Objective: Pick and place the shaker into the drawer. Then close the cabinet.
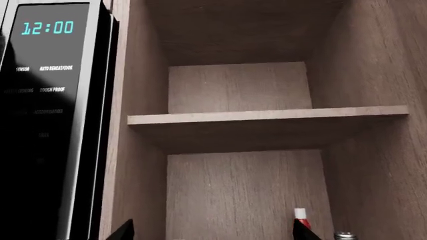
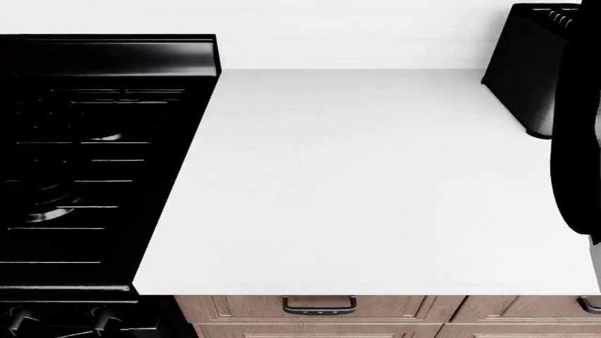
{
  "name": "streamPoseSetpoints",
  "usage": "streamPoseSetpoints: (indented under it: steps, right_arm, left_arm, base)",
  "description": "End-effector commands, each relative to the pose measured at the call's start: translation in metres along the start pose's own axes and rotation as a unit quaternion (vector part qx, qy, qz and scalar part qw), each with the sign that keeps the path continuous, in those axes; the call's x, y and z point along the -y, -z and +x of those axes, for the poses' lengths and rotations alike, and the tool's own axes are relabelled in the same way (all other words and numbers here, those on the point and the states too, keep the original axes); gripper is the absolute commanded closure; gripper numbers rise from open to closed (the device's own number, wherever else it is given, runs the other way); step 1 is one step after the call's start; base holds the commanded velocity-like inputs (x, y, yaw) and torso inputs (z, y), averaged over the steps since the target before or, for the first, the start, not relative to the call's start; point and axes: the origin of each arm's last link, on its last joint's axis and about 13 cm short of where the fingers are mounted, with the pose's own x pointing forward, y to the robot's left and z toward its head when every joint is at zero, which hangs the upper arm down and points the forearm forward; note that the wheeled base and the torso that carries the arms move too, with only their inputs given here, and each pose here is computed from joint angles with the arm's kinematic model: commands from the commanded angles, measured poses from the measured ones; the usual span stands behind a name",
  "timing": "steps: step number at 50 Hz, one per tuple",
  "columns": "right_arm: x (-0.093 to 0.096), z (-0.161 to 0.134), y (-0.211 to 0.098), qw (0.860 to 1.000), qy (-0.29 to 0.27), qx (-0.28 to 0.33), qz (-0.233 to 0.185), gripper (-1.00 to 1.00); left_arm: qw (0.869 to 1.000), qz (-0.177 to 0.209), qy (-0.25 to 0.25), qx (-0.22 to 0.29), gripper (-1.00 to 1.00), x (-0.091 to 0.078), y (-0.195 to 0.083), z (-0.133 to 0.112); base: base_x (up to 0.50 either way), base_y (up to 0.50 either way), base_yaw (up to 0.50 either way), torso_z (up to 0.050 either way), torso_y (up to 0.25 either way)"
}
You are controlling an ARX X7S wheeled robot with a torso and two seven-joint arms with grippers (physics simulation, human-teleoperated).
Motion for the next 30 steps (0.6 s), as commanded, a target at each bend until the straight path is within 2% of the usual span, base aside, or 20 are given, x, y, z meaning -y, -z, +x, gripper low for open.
streamPoseSetpoints:
  steps: [1,16,30]
  right_arm:
    - [0.001,0.003,-0.015,1.000,0.001,0.009,-0.001,-1.00]
    - [-0.004,0.005,-0.002,0.999,-0.018,-0.032,0.039,-1.00]
    - [-0.004,0.007,0.004,0.999,-0.014,-0.041,0.027,-1.00]
  left_arm:
    - [1.000,-0.011,-0.001,0.015,-1.00,-0.003,-0.021,0.001]
    - [0.999,0.029,0.023,-0.036,-1.00,-0.004,0.002,0.002]
    - [0.998,0.034,0.011,-0.044,-1.00,-0.006,0.007,0.006]
  base:
    - [0.00,0.00,0.00,0.000,0.000]
    - [0.00,0.00,0.00,0.000,0.000]
    - [0.02,0.00,0.00,0.000,0.000]
